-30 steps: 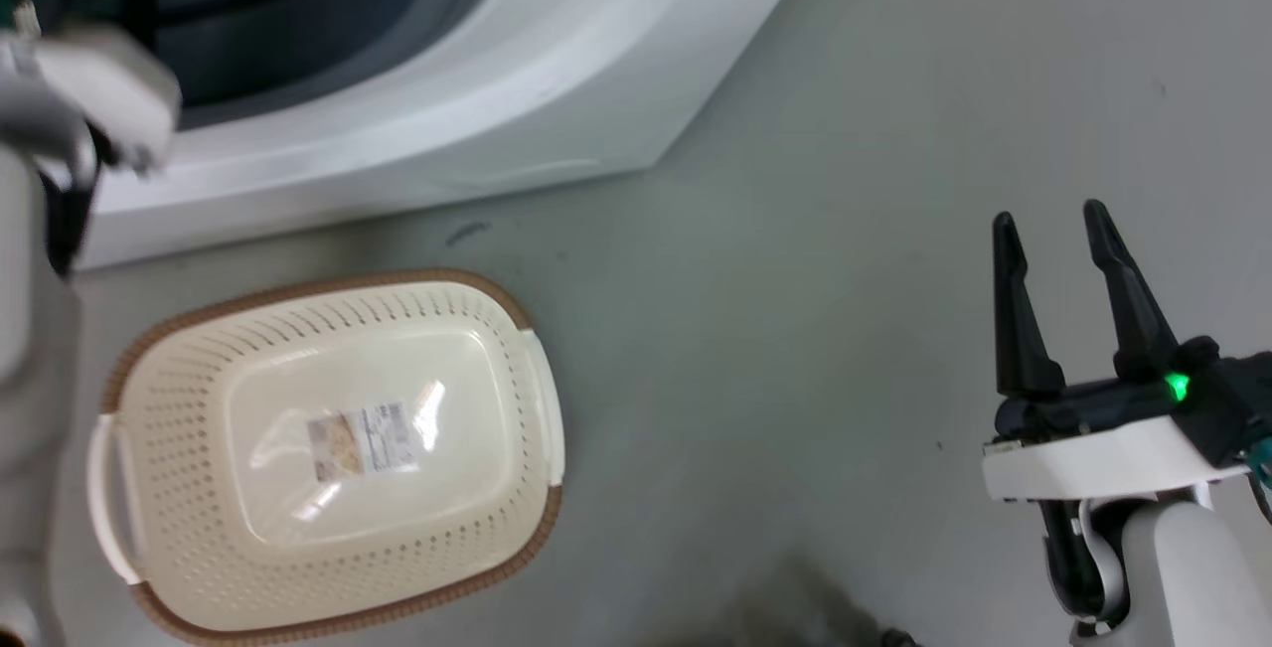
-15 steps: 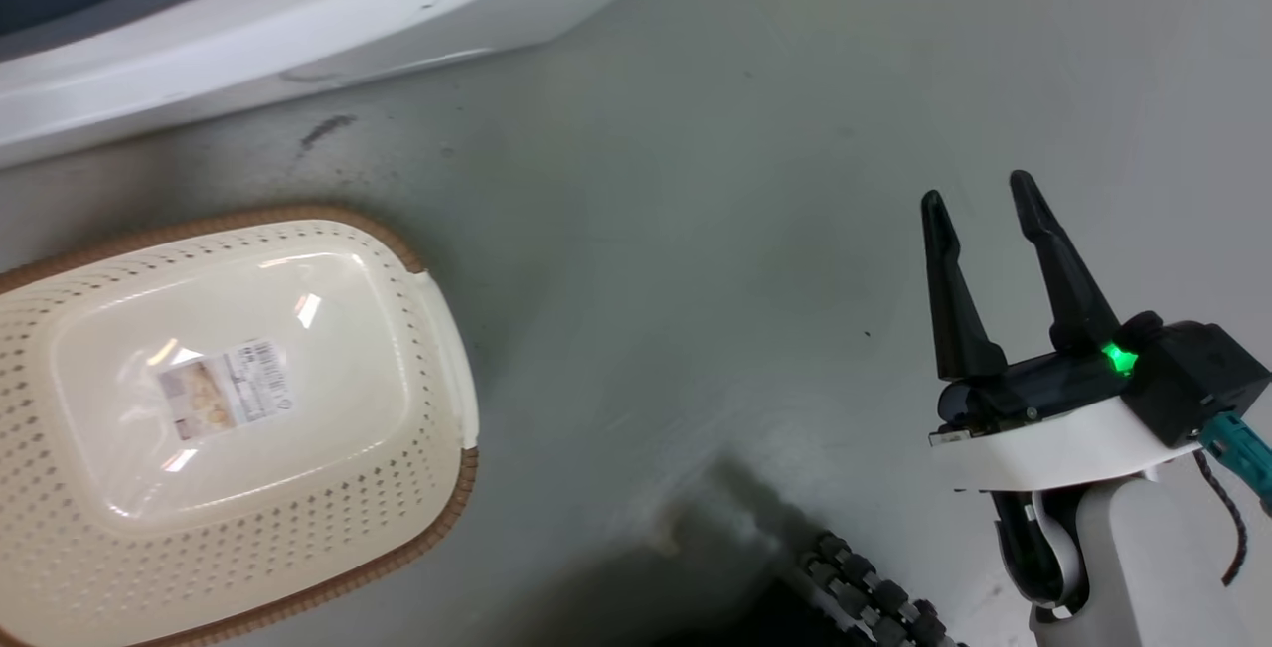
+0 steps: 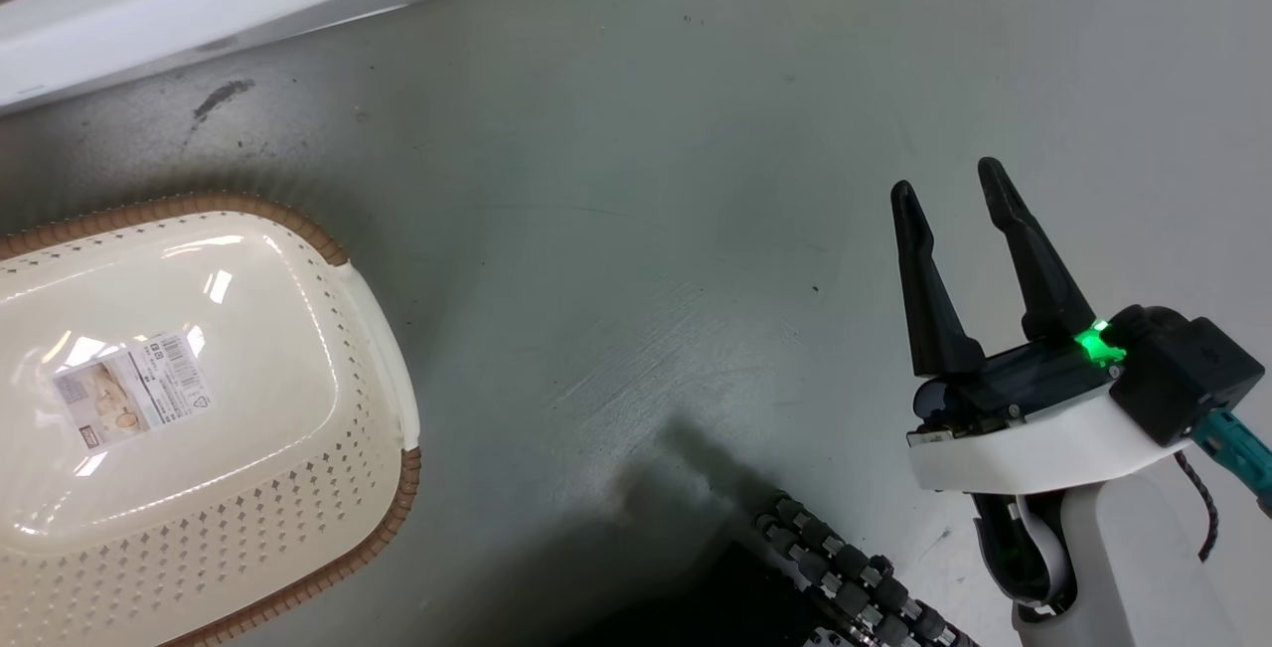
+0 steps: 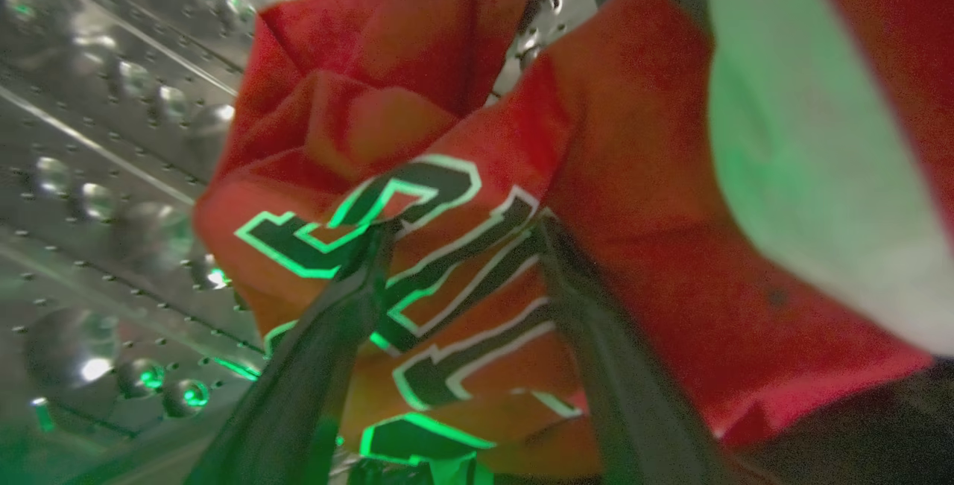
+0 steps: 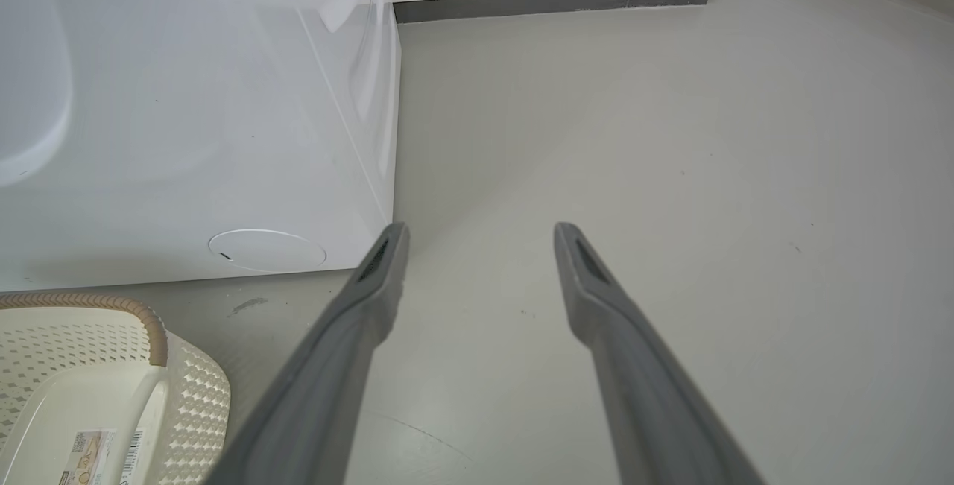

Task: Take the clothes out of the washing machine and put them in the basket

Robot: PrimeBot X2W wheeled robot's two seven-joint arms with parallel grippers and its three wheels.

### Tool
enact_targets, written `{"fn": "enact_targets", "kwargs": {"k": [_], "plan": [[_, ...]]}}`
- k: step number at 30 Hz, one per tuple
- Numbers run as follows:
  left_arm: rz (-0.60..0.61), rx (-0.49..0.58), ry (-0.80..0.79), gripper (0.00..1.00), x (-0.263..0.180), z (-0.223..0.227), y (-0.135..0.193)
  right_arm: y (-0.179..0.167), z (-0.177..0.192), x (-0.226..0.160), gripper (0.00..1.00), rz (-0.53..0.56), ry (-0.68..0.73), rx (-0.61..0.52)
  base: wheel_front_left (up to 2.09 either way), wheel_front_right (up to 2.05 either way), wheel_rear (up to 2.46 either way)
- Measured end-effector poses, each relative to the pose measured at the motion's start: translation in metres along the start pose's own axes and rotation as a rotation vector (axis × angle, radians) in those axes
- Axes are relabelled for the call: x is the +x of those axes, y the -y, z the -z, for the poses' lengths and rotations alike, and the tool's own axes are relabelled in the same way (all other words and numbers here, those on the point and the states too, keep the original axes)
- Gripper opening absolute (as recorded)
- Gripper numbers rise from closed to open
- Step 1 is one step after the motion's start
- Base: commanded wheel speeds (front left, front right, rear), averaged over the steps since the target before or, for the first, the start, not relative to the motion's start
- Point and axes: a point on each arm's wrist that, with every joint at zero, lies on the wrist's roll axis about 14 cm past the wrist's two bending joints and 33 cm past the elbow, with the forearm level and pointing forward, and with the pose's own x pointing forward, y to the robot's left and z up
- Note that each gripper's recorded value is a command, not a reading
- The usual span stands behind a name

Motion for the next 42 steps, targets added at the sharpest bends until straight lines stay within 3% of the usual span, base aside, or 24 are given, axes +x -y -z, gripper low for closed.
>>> {"fn": "enact_targets", "kwargs": {"k": [5,6,7,8,15,21,28,32,42], "plan": [[0.013,-0.004,-0.033,1.0,0.008,0.011,0.003,0.0,0.001,0.002,1.0,0.0,-0.001,0.001,0.0,0.0,0.0],[0.015,-0.004,-0.037,0.87,0.009,0.012,0.004,-0.001,0.001,0.002,1.0,-0.001,-0.001,0.002,0.0,0.0,0.0],[0.021,-0.005,-0.042,0.19,0.009,0.014,0.005,-0.001,0.002,0.002,1.0,-0.002,-0.001,0.002,0.0,0.0,0.0],[0.023,-0.007,-0.038,0.0,0.01,0.013,0.005,-0.001,0.002,0.003,1.0,-0.003,-0.001,0.002,0.0,0.0,0.0],[0.022,-0.01,0.046,0.0,0.007,0.001,0.004,-0.003,-0.002,0.006,1.0,-0.011,0.012,0.0,0.0,0.0,0.0],[0.018,-0.017,0.212,0.0,-0.013,-0.021,0.001,-0.004,-0.018,0.01,1.0,-0.024,0.061,-0.029,0.0,0.0,0.0],[0.052,-0.123,0.492,0.0,-0.058,-0.049,0.01,0.001,-0.048,0.005,1.0,-0.012,0.145,-0.061,0.0,0.0,0.0],[0.038,-0.13,0.657,0.0,-0.094,-0.057,0.011,0.0,-0.067,0.001,1.0,-0.016,0.2,-0.078,0.0,0.0,0.0],[-0.012,-0.234,0.899,0.0,-0.18,-0.034,0.013,-0.015,-0.104,-0.026,1.0,-0.057,0.311,-0.073,0.0,0.0,0.0]]}}
